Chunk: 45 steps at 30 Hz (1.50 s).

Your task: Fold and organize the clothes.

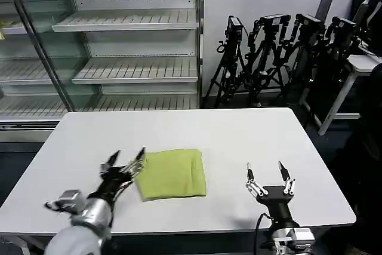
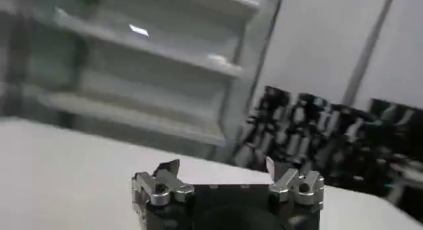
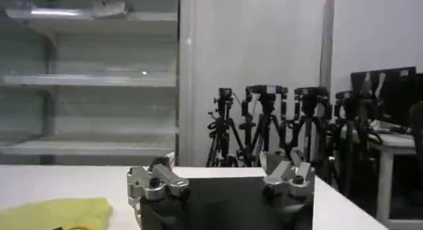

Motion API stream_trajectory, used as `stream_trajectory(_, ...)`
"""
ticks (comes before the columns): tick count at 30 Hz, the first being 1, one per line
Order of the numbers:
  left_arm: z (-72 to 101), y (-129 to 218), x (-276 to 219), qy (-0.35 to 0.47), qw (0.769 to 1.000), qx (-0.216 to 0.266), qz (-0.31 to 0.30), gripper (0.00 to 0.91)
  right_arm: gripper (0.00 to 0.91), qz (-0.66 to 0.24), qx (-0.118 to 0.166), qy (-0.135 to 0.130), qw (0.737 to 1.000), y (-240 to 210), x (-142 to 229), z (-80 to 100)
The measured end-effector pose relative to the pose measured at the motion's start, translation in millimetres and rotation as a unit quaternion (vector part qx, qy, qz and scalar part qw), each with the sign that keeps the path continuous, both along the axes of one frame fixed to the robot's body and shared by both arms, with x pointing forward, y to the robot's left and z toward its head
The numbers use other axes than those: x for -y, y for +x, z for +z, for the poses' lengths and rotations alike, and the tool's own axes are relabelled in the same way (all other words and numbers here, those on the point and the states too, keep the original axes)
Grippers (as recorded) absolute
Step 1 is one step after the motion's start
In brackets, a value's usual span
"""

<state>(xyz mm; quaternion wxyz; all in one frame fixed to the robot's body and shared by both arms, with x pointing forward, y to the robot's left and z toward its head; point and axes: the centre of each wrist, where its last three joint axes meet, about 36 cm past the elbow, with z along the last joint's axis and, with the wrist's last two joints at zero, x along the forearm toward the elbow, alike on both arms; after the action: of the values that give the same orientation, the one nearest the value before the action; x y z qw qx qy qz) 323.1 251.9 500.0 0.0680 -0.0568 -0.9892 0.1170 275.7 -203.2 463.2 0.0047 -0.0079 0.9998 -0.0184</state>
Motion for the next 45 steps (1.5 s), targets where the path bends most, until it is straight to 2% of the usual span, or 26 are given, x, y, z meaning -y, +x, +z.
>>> stream_trajectory(8,4.7,-33,-17,0.078,0.996,0.025,0.039,0.907,0.907,0.013,0.003,-0.002,1.000,5,-12,-7.9)
stream_trajectory(16,9.5,-52,-21,0.117,0.991,0.036,0.053,0.907,0.907,0.016,0.007,-0.005,1.000,7,-18,-10.1)
stream_trajectory(26,12.7,-65,-19,0.137,0.988,0.040,0.054,0.907,0.907,0.013,0.012,-0.013,1.000,10,-19,-10.0)
stream_trajectory(35,13.7,-67,-17,0.143,0.987,0.044,0.052,0.907,0.907,0.011,0.008,-0.010,1.000,8,-19,-6.9)
stream_trajectory(45,15.3,-68,-13,0.138,0.988,0.048,0.048,0.907,0.907,0.009,0.016,-0.018,1.000,10,-18,-5.9)
